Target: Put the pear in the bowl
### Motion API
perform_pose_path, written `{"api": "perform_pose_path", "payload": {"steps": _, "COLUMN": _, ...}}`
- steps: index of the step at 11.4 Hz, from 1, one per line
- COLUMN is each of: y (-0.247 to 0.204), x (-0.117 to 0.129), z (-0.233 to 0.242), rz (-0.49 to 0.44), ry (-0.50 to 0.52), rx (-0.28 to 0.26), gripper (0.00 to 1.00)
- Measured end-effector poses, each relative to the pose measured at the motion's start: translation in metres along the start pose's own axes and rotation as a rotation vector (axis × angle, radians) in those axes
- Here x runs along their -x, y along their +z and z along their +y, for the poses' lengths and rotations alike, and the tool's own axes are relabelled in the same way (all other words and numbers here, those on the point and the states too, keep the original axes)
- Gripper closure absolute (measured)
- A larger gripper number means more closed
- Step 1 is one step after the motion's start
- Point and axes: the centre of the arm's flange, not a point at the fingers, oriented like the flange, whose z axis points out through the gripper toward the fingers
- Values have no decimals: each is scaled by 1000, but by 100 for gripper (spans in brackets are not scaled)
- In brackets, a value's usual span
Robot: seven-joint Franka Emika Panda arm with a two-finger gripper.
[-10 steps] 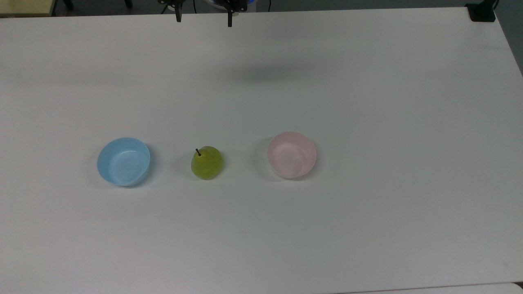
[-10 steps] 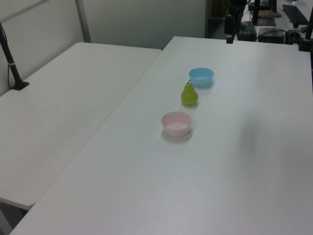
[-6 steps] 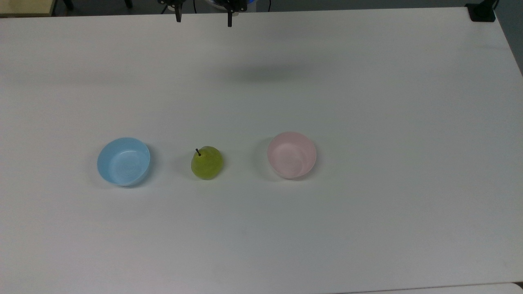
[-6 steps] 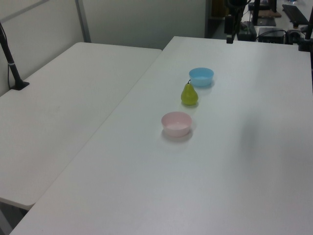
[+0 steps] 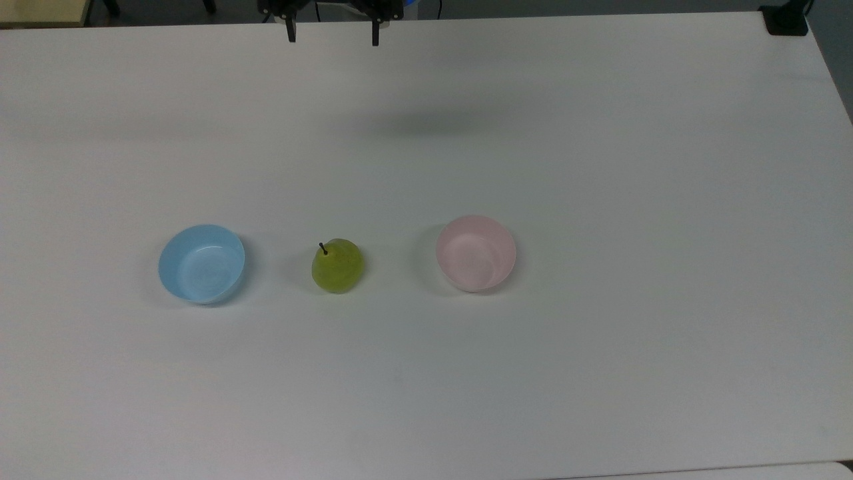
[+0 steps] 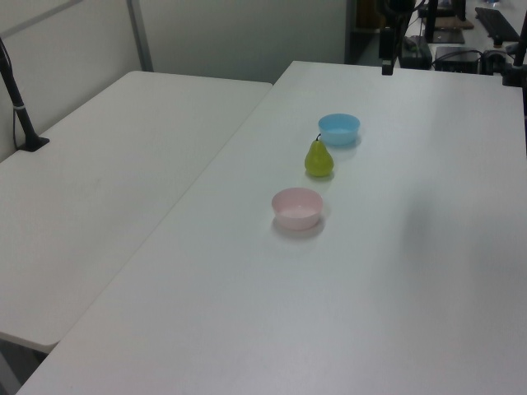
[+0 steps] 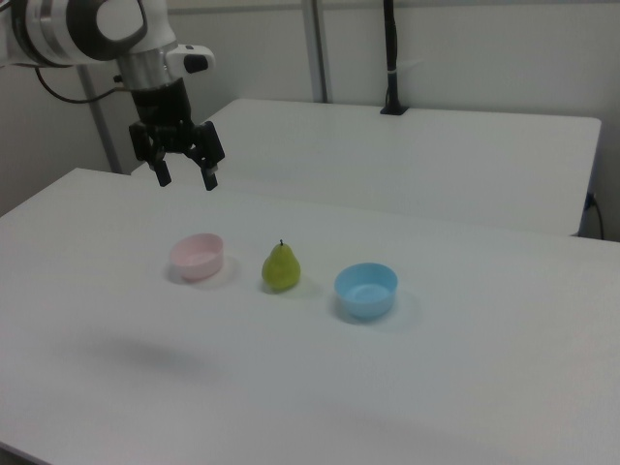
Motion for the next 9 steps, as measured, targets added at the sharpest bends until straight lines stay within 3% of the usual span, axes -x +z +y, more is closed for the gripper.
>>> {"api": "perform_pose_path", "payload": {"steps": 6, "y": 47, "x": -61, "z": 6, "rz": 77, "ry": -21, "rx": -22, "gripper": 0}}
{"api": "perform_pose_path", "payload": {"steps": 9, "y": 103, "x": -98, "z": 1, "rz": 117, "ry": -27, "rx": -18, "gripper": 0}}
